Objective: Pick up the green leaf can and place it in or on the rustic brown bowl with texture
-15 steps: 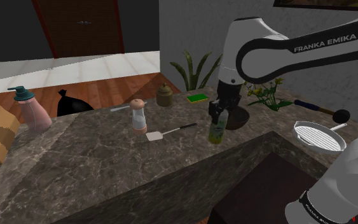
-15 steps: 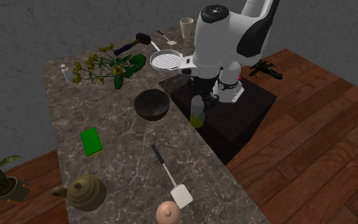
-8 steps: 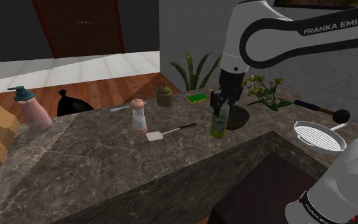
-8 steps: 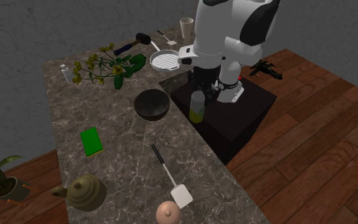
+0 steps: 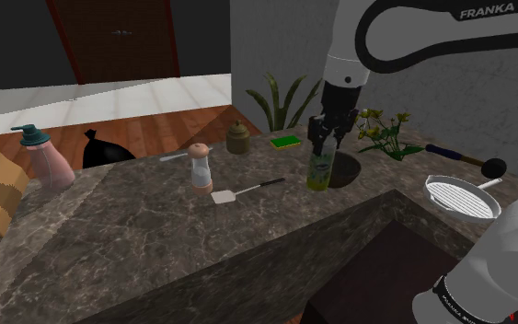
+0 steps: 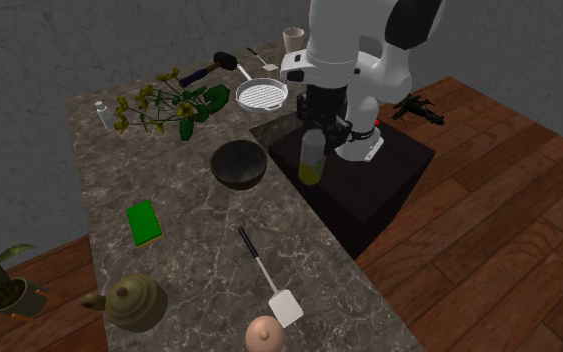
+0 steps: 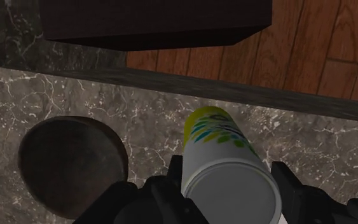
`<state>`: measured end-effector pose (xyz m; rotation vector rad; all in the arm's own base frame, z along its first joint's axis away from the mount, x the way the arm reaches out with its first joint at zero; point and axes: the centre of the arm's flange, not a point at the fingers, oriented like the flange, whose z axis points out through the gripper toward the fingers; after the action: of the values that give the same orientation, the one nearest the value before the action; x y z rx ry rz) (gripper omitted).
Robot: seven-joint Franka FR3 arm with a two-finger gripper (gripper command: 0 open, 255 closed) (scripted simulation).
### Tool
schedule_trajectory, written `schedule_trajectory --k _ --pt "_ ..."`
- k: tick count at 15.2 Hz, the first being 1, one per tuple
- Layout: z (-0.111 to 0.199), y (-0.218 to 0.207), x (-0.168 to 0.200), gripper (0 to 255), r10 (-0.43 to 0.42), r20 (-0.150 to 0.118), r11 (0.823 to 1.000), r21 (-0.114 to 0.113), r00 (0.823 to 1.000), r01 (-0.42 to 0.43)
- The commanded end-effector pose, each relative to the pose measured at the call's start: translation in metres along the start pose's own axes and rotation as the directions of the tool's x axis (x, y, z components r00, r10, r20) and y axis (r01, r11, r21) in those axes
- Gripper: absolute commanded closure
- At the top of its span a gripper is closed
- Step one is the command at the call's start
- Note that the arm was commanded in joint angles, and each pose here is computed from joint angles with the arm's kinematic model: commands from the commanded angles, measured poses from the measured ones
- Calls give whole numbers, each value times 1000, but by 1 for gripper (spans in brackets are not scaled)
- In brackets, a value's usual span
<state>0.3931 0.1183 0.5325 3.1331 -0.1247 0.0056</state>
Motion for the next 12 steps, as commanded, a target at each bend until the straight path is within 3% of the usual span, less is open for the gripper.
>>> schedule_trajectory --k 1,12 --pt "-6 12 6 255 0 0 1000 0 1000 0" --pt "-30 144 61 255 0 0 1000 0 1000 0"
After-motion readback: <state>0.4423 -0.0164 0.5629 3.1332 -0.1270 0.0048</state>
